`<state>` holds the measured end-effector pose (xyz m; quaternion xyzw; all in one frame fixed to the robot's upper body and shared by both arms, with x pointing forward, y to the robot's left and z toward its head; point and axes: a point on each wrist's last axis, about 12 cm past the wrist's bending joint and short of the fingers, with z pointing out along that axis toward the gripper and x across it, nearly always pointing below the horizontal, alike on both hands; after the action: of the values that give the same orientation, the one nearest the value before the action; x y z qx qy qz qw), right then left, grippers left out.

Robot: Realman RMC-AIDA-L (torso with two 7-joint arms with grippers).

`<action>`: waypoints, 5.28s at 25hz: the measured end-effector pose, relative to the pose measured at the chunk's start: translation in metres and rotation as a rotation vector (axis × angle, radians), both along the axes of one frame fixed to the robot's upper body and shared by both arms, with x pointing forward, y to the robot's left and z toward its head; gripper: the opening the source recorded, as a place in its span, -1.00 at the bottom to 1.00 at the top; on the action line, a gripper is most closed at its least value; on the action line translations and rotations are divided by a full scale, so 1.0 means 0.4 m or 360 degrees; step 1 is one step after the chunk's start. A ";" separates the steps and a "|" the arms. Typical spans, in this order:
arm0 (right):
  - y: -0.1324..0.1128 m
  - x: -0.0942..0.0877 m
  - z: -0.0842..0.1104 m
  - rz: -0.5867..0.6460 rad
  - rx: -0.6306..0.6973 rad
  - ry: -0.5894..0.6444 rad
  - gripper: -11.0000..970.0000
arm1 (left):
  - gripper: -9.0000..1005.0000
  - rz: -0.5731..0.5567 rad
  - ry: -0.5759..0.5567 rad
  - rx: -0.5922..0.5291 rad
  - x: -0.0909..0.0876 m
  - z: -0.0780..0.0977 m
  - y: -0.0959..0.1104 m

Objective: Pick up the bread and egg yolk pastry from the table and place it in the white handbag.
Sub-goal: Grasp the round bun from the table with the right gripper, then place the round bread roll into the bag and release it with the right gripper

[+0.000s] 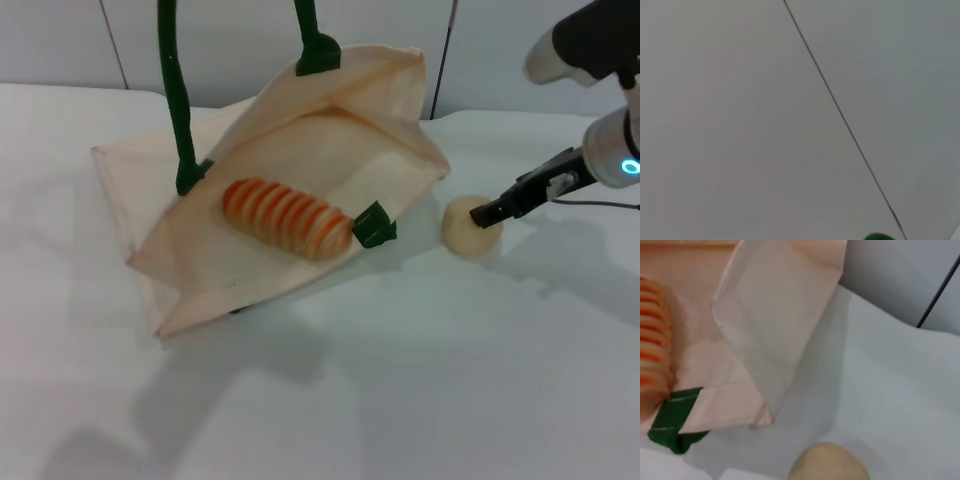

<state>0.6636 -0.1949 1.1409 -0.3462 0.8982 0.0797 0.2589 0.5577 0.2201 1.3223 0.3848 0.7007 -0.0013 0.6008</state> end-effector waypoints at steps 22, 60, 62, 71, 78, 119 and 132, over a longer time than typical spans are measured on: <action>0.029 -0.009 -0.005 0.0036 0.0023 0.0058 0.80 | -0.70 -0.0005 0.0001 0.0004 0.001 0.002 -0.003; 0.044 0.003 -0.049 0.0014 0.0002 0.0054 0.36 | -0.68 -0.0035 -0.0006 0.0010 0.002 0.006 -0.017; 0.044 0.003 -0.049 0.0015 -0.0001 0.0055 0.32 | -0.68 -0.0034 -0.0007 0.0010 0.002 0.006 -0.017; 0.039 0.006 -0.041 0.0015 0.0001 0.0041 0.23 | -0.67 -0.0007 -0.0005 0.0024 0.003 0.003 -0.009; 0.032 0.010 -0.022 0.0014 0.0011 0.0004 0.12 | -0.67 0.0006 -0.0007 0.0027 0.003 0.003 -0.005; 0.178 -0.155 0.159 0.0580 0.0254 -0.0099 -0.02 | -0.64 0.0020 -0.0030 -0.0053 0.013 0.018 0.000; 0.207 -0.077 0.124 0.0514 0.0242 -0.0191 -0.05 | -0.63 -0.0091 -0.0009 -0.0064 0.006 0.015 -0.042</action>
<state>0.6327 -0.1120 1.1907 -0.4696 0.8052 0.1670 0.3213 0.5601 0.2034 1.3281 0.3925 0.6875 -0.0313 0.6102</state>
